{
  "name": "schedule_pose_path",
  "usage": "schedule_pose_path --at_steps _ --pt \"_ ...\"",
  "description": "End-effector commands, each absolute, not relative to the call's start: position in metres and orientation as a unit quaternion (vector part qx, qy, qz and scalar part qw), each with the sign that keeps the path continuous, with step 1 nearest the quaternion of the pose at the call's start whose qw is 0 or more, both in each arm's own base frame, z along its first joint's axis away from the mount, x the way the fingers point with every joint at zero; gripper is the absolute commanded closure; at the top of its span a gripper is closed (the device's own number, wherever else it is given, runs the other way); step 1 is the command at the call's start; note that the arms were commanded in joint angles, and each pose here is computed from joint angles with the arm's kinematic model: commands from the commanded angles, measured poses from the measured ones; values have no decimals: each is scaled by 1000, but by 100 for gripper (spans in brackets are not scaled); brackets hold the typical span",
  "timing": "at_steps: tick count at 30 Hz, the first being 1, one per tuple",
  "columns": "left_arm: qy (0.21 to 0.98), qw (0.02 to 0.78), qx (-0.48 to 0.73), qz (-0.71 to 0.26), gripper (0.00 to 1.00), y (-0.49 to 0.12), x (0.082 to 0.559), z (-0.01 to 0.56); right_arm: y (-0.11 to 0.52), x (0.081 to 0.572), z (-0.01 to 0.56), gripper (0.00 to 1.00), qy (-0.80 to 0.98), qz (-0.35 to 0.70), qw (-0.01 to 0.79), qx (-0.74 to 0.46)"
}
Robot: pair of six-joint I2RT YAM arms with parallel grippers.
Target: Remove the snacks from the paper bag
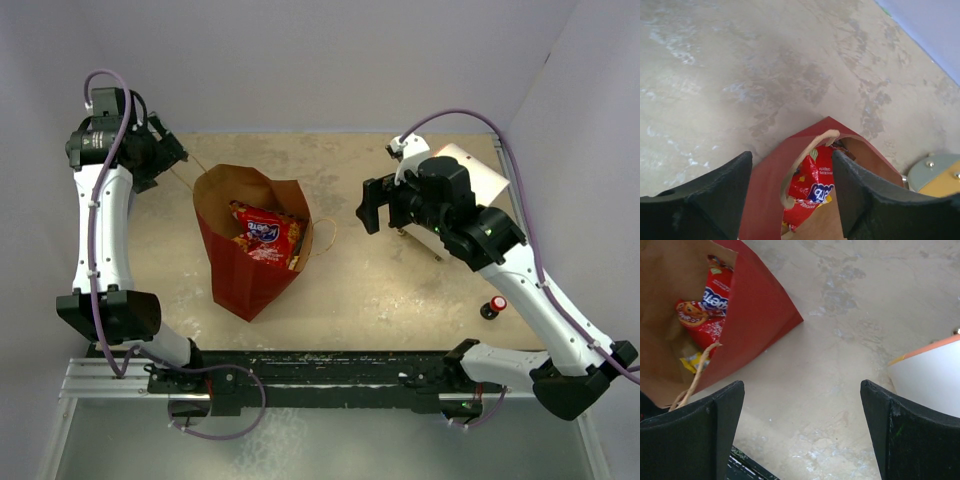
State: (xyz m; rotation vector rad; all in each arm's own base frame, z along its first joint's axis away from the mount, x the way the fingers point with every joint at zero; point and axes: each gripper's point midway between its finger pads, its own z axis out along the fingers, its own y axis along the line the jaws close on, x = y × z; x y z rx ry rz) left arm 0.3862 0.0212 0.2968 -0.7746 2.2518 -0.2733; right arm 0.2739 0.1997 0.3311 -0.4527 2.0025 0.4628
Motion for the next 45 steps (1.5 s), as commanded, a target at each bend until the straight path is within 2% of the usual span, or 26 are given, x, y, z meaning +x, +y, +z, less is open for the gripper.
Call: schedule_pose_path --at_steps 1,2,9,10,14,15,21,25,33,38,45 --pt "860 418 -236 -175 41 9 417 315 200 264 375 0 793 221 534 -193" --pt "864 409 -233 -179 46 7 417 308 198 263 379 0 793 219 535 -188" --pt "862 429 -197 -186 63 2 416 294 173 264 403 0 798 175 556 -154" --pt "864 428 -191 -182 68 3 417 292 170 264 408 0 797 171 559 -150" --pt "866 436 -191 -153 98 13 418 297 175 260 421 0 804 197 547 -126" --pt "863 442 -190 -155 100 13 417 304 179 257 422 0 809 212 536 -118" --pt "844 482 -174 -158 100 8 400 343 213 243 402 0 841 299 442 -88" --pt "835 521 -100 -150 100 -14 391 372 227 235 386 0 853 334 396 -73" --pt "807 585 -38 -70 100 -26 383 432 253 220 363 0 848 408 332 -57" --pt "816 573 -8 -74 100 -41 379 418 257 221 348 0 858 405 311 -58" --pt "823 536 42 -184 100 -86 346 388 263 228 338 0 855 394 320 -104"
